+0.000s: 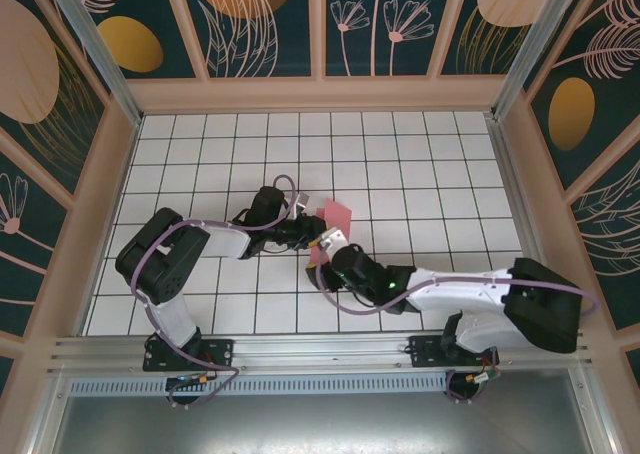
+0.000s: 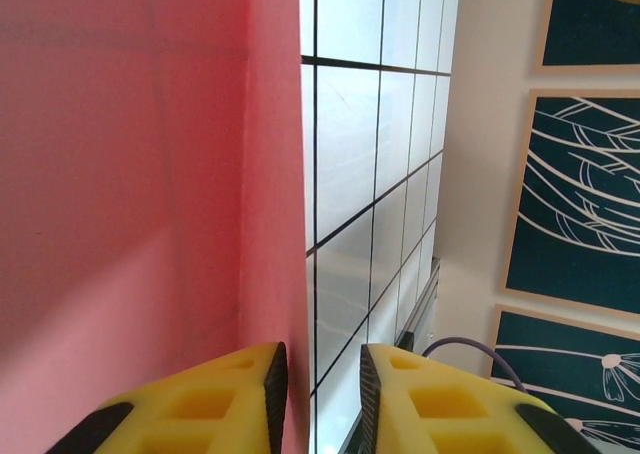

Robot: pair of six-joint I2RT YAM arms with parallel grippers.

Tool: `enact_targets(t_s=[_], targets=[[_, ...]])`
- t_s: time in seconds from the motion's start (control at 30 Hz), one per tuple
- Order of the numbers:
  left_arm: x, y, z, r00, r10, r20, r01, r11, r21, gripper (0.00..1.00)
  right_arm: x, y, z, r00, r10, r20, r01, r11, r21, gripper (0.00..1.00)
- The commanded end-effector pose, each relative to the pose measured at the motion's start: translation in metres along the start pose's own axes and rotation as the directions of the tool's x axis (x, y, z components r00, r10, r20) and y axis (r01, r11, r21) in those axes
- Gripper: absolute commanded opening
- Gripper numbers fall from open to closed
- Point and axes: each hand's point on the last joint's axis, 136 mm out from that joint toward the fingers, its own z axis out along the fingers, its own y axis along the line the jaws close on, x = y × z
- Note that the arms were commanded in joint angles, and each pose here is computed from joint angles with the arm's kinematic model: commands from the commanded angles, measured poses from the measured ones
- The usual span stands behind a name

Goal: Fold a paper plane with a square sheet of paper (pick it up from the middle)
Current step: Fold the triangle a second time at the center of the table.

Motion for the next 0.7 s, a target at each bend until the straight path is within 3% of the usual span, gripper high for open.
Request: enact_targets(t_s=[0.0, 0.3, 0.67], targets=[[-0.004, -0.004, 0.002, 1.000, 0.023, 0.004, -0.023, 1.000, -0.003, 0.27, -0.001, -0.013, 0.004, 0.997, -0.075, -0.017, 0.077, 0.983, 0.165, 0.64], [-0.003, -0.003, 0.002, 1.000, 0.022, 0.003, -0.022, 1.000, -0.003, 0.27, 0.017, -0.016, 0.017, 0.987, -0.127, -0.103, 0.151, 0.949, 0.276, 0.59], [-0.004, -0.003, -0.001, 0.999, 0.026, 0.018, -0.025, 0.999, -0.024, 0.28, 0.010, -0.017, 0.011, 0.993, -0.102, -0.067, 0.117, 0.955, 0.271, 0.13]])
